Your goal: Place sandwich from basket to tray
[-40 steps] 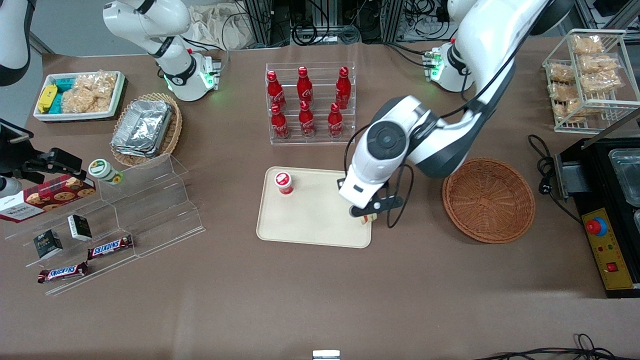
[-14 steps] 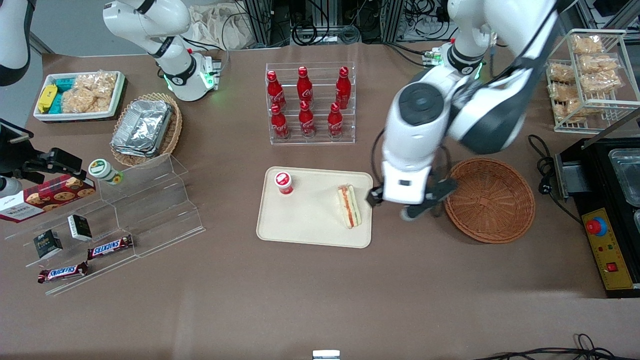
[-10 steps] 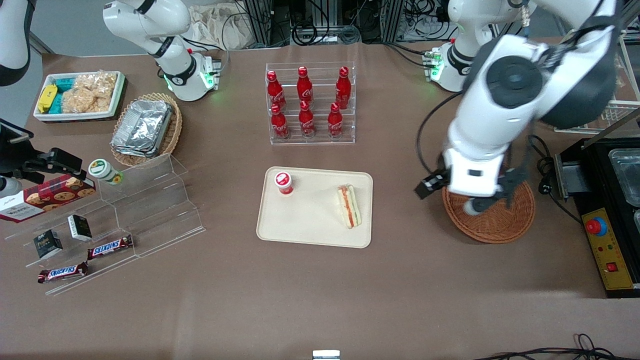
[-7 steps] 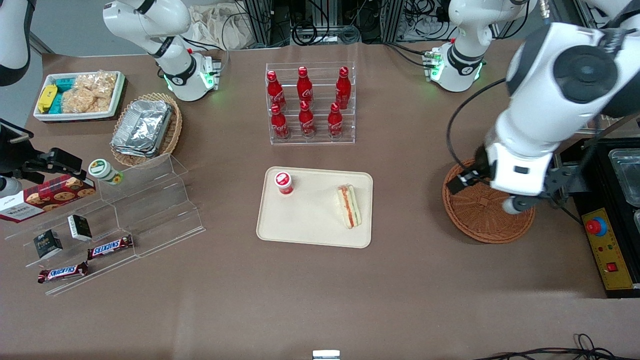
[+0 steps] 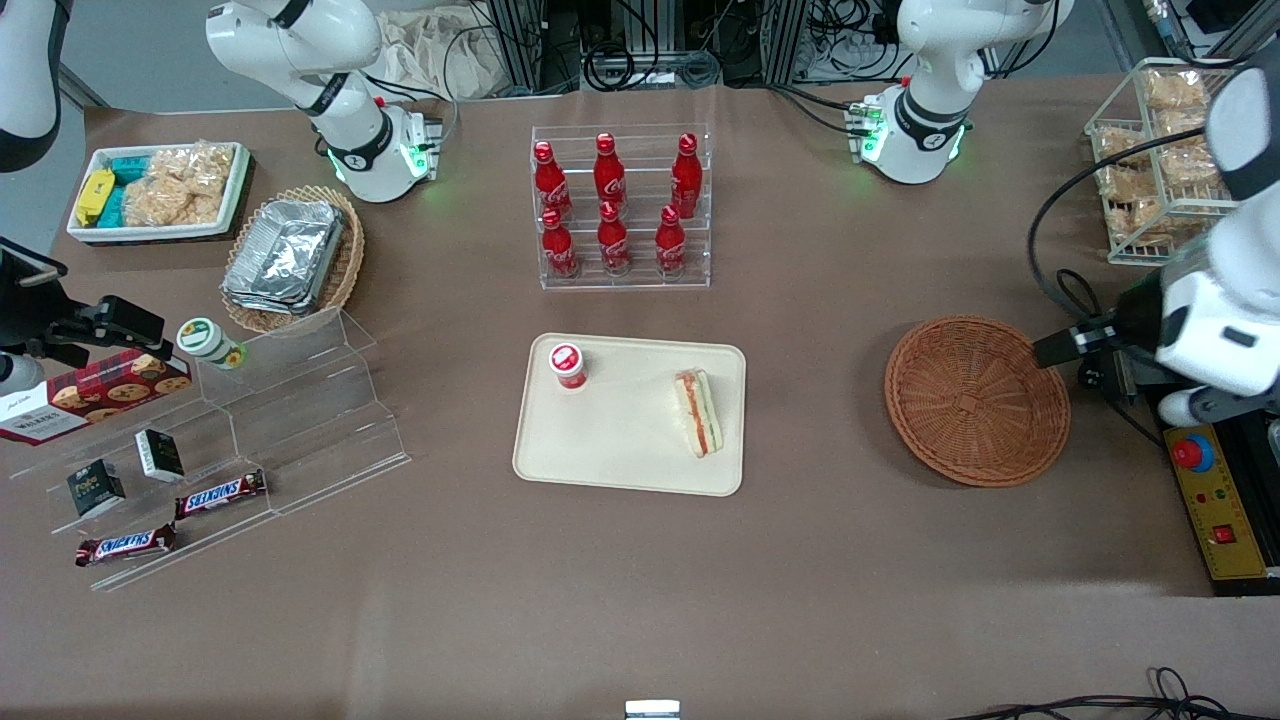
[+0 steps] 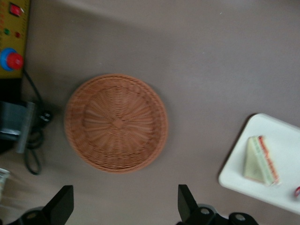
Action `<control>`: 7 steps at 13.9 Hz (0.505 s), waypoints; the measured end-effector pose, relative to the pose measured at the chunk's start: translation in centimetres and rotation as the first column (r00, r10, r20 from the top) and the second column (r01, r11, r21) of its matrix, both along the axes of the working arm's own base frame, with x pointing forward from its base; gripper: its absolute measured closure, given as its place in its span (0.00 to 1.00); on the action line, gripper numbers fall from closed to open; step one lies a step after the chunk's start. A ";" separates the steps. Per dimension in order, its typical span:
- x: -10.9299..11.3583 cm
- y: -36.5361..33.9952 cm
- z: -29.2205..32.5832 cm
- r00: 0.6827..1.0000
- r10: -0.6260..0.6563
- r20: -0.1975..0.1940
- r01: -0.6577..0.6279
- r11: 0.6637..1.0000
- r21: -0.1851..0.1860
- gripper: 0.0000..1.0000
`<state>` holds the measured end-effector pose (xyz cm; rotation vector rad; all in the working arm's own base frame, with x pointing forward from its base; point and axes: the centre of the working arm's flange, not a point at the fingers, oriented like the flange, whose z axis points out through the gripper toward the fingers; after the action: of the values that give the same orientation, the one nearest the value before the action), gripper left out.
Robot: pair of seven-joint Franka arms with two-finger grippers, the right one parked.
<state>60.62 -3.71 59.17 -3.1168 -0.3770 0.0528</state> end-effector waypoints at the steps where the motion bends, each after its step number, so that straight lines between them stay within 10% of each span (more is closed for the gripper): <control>1: -0.6 1.4 0.6 0.999 -0.031 0.004 0.031 1.000 -0.002 0.00; 7: -5.2 3.9 1.8 0.995 -0.097 0.037 0.097 0.995 0.001 0.00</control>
<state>55.42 0.23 60.99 -3.1356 -0.2252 -0.0055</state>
